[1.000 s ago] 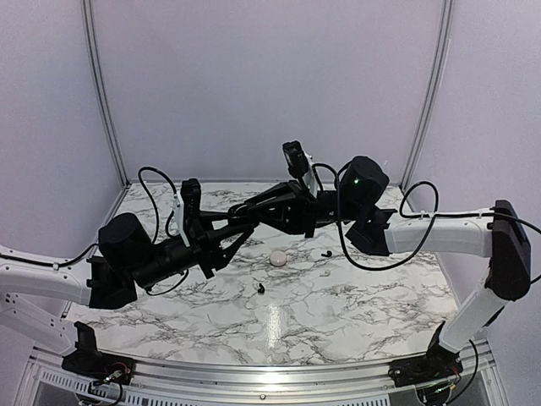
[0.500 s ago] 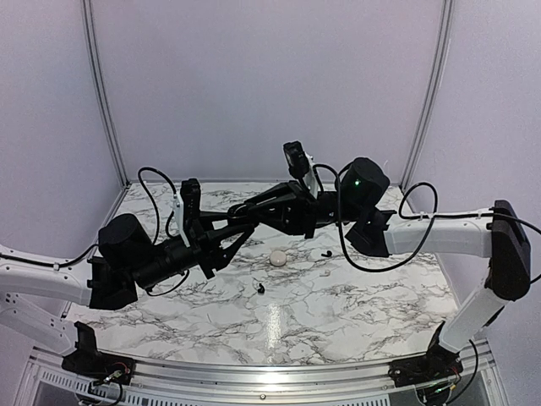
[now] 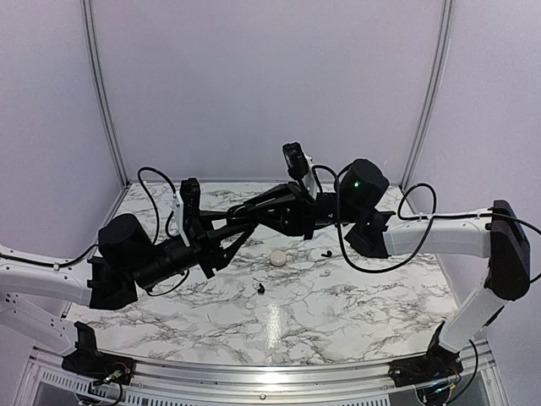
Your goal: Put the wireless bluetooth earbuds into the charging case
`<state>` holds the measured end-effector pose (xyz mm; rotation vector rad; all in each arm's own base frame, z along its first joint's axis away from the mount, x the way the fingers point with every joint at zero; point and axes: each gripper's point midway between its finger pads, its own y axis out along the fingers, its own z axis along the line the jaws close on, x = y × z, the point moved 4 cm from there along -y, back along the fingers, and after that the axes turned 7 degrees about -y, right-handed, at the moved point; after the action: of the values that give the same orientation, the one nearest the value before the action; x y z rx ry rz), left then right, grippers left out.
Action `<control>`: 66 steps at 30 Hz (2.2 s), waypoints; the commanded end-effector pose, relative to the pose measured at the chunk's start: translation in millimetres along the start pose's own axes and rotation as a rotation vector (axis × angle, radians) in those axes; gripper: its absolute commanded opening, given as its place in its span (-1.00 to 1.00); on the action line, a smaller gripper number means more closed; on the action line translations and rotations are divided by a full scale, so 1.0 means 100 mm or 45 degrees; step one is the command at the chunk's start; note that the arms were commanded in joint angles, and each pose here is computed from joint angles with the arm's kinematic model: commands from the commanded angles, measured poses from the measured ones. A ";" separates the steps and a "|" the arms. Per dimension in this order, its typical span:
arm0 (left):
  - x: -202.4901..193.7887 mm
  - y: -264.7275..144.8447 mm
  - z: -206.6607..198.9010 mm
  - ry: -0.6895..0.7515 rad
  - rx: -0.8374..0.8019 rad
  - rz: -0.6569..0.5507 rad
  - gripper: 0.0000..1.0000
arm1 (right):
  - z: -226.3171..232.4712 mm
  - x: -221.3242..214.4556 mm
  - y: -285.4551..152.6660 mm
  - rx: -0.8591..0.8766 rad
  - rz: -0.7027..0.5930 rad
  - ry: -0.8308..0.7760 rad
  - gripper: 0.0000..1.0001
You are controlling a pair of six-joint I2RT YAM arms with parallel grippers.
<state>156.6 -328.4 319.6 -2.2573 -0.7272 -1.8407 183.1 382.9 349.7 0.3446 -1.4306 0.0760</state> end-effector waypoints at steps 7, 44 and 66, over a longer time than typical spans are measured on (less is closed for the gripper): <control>0.21 0.00 -0.01 0.004 0.010 -0.096 -0.30 | 0.05 -0.06 0.03 0.026 -0.007 0.011 -0.93; -0.25 -0.14 -0.11 0.143 -0.143 0.321 -1.00 | 0.05 -0.29 0.09 -0.014 0.437 -0.088 0.48; -0.28 -0.23 -0.26 0.164 -0.301 0.342 -1.00 | -0.30 -0.15 -0.15 -0.300 0.357 -0.018 0.29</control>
<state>138.6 -324.1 279.3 -2.1566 -0.2595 -1.8788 188.1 390.0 312.5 -0.0087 -1.4714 0.2712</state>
